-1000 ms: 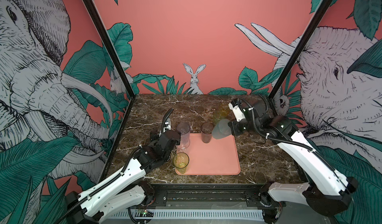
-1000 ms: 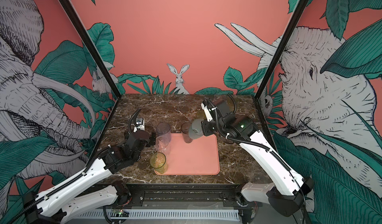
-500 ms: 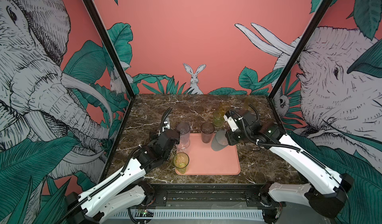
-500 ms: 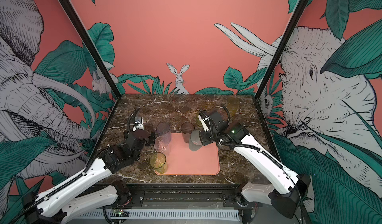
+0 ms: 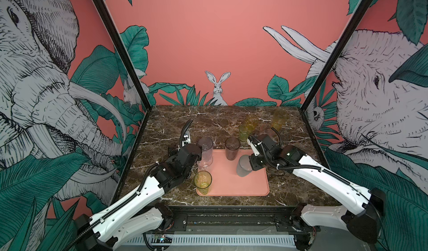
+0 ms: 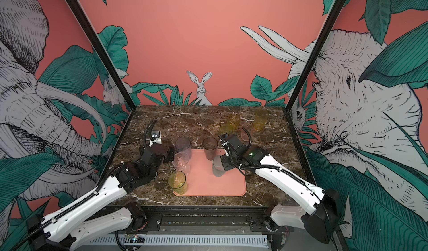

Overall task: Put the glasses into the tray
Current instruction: 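Lower the teal frosted glass onto the tray beside the grey glass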

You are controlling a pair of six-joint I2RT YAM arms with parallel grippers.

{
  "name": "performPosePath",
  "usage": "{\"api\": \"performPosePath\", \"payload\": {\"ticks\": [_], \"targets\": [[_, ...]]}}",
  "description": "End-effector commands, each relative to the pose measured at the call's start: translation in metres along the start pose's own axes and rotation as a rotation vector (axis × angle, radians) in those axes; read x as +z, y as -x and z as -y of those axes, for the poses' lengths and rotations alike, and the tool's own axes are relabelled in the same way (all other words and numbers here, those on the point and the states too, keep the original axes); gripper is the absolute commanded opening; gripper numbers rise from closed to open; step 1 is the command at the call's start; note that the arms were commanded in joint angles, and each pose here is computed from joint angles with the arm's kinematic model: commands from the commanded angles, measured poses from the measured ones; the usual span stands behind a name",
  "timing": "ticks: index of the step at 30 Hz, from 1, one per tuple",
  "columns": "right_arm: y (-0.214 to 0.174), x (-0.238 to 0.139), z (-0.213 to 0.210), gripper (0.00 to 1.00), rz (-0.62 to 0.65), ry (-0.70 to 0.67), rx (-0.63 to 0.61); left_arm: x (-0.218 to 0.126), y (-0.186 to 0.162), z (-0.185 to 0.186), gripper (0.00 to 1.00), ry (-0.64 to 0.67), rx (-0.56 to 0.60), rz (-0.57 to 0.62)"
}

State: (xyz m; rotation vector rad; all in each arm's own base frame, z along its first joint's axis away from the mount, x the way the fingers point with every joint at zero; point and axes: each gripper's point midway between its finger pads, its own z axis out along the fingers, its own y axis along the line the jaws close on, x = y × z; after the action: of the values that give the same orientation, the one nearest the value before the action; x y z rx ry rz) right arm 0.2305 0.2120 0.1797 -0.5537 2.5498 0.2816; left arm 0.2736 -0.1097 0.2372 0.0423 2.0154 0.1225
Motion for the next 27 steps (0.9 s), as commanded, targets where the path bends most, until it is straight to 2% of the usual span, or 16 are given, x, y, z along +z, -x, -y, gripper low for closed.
{"api": "performPosePath", "payload": {"ticks": [1,17,27], "targets": [[0.01,0.006,-0.003,0.0,0.048,-0.002,0.019,0.001,0.005,0.0,0.99,-0.004,-0.032,0.011],[0.0,0.046,-0.017,0.0,-0.005,0.017,0.011,0.003,0.004,0.002,0.99,-0.014,-0.035,-0.004],[-0.002,0.057,-0.018,0.0,-0.031,-0.039,-0.009,0.003,0.005,0.001,0.99,-0.017,-0.042,-0.005]]}}
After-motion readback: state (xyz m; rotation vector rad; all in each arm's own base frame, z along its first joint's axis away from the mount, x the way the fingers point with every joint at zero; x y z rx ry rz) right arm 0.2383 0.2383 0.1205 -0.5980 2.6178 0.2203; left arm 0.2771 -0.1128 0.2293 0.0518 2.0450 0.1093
